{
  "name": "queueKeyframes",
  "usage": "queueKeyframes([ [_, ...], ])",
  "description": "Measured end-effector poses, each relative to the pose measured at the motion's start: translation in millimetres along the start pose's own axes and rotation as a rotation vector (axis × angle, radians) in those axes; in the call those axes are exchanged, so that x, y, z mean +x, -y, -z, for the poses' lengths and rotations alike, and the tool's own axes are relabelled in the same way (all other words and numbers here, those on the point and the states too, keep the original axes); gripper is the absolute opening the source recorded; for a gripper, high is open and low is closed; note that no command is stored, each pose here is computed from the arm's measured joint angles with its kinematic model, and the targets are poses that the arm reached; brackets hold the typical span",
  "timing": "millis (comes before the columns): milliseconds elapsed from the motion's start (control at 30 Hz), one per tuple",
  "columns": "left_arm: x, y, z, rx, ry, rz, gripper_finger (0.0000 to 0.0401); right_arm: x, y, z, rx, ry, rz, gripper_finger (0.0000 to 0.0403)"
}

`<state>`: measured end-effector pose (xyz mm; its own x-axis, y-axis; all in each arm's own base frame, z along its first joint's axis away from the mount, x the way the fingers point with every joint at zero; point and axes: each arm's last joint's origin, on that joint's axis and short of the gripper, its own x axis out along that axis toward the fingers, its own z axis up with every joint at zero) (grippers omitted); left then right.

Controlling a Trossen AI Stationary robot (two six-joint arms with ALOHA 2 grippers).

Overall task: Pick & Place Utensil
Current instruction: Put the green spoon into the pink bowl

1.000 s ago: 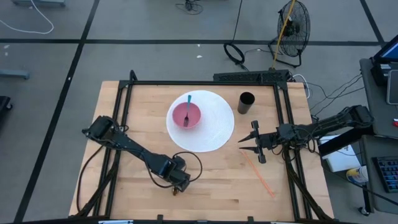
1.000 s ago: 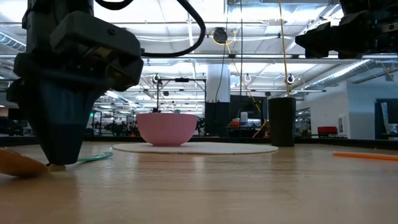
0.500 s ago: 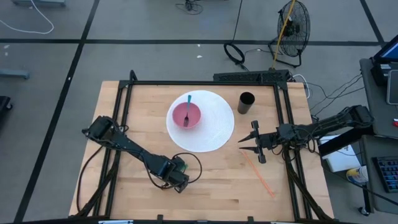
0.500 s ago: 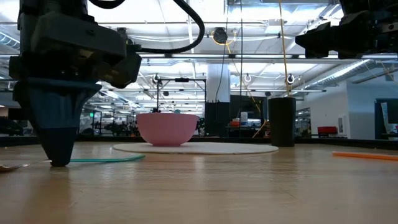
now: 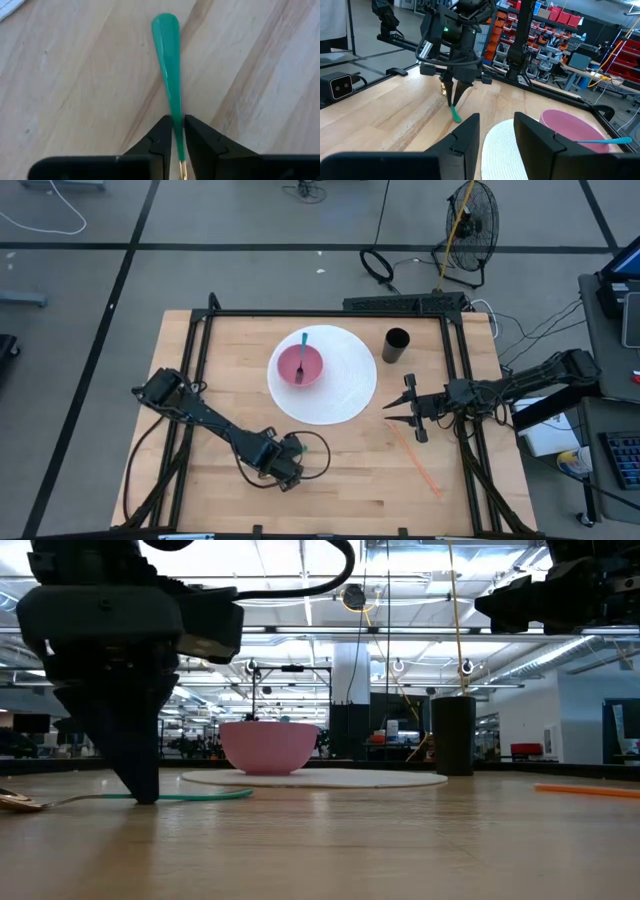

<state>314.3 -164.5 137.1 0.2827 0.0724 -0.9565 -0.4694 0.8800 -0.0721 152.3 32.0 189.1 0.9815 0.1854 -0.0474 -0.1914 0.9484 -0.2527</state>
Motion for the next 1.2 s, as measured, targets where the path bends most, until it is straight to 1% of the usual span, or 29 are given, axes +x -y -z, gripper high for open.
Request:
queueKeyframes([
  [133,1.3,-1.5,1.1,-0.020,-0.022,0.011,0.0045,0.0,0.0,0.0,0.000,0.000,0.000,0.0116],
  [333,7.7,-8.3,8.8,-0.045,-0.095,0.025,0.0026,0.0,0.0,0.0,0.000,0.000,0.000,0.0116],
  [433,8.7,-9.7,8.7,-0.055,-0.118,0.036,0.0029,0.0,0.0,0.0,0.000,0.000,0.000,0.0116],
  [567,9.3,-11.3,6.9,-0.064,-0.156,0.057,0.0043,0.0,0.0,0.0,0.000,0.000,0.000,0.0116],
  [667,9.4,-11.8,6.3,-0.053,-0.174,0.068,0.0051,0.0,0.0,-0.1,0.000,0.000,0.000,0.0116],
  [1000,7.7,-13.3,5.2,-0.001,-0.246,0.126,0.0036,0.0,0.0,-0.2,0.000,0.001,0.000,0.0116],
  [1200,7.3,-12.1,6.8,0.020,-0.282,0.156,0.0042,0.0,0.0,-0.1,0.000,0.000,0.000,0.0116],
])
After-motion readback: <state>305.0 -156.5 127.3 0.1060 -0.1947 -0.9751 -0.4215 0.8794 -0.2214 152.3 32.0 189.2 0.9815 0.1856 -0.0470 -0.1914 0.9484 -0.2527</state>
